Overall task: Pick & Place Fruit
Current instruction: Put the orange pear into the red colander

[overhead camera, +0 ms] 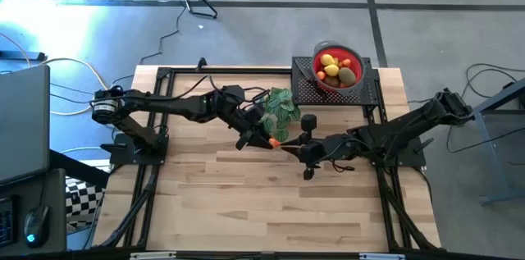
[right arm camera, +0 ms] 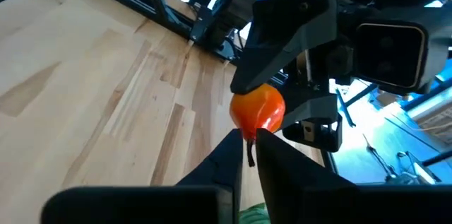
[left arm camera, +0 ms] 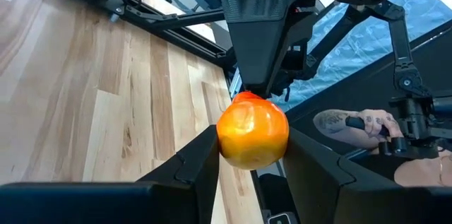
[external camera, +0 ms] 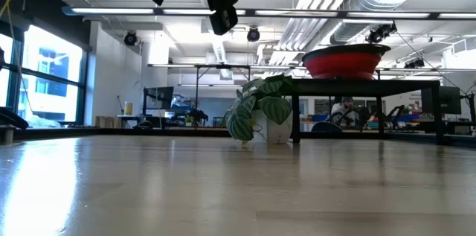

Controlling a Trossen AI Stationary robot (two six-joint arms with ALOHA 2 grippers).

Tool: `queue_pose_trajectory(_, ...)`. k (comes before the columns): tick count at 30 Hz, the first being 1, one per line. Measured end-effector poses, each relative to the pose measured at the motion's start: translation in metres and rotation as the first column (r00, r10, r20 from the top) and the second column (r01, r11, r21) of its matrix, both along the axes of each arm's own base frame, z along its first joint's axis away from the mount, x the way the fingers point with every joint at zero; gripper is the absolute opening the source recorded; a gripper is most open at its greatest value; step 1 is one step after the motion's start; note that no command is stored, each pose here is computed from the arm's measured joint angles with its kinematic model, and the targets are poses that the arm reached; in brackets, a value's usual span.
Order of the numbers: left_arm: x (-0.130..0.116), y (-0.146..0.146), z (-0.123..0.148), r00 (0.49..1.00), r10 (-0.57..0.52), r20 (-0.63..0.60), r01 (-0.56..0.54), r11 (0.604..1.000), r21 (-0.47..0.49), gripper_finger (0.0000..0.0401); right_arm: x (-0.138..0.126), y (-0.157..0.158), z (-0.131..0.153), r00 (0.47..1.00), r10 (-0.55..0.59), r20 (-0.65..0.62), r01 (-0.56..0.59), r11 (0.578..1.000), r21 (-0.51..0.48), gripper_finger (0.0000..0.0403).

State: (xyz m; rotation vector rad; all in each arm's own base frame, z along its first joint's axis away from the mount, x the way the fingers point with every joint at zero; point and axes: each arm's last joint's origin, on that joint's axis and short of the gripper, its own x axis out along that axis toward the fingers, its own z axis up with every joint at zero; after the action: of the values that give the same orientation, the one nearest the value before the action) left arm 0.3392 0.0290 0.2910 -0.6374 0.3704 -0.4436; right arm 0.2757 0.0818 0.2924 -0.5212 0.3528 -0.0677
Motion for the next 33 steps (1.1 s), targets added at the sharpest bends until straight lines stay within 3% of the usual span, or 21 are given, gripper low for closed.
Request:
queue_pose_trajectory(8,0.0,0.0,-0.0001,1.0,0.0,-0.002,0.0,1.0,-0.002,0.0138,0.0,-0.0001,0.0,1.0,-0.004,0.0,0.004,1.0,-0.004,0.0006)
queue_pose_trajectory(21,0.0001,-0.0001,0.0006,1.0,-0.003,0.006,0.003,1.0,0.0,0.0143,-0.0001,-0.0002,0.0002,1.0,-0.003,0.001,0.003,1.0,-0.005,0.0003)
queue_pose_trajectory(33,0.0021,0.0015,0.0072,0.995,0.033,0.097,-0.038,0.998,0.049,0.0252,-0.0003,-0.0003,0.0001,1.0,-0.004,-0.001,0.004,1.0,-0.006,0.0003)
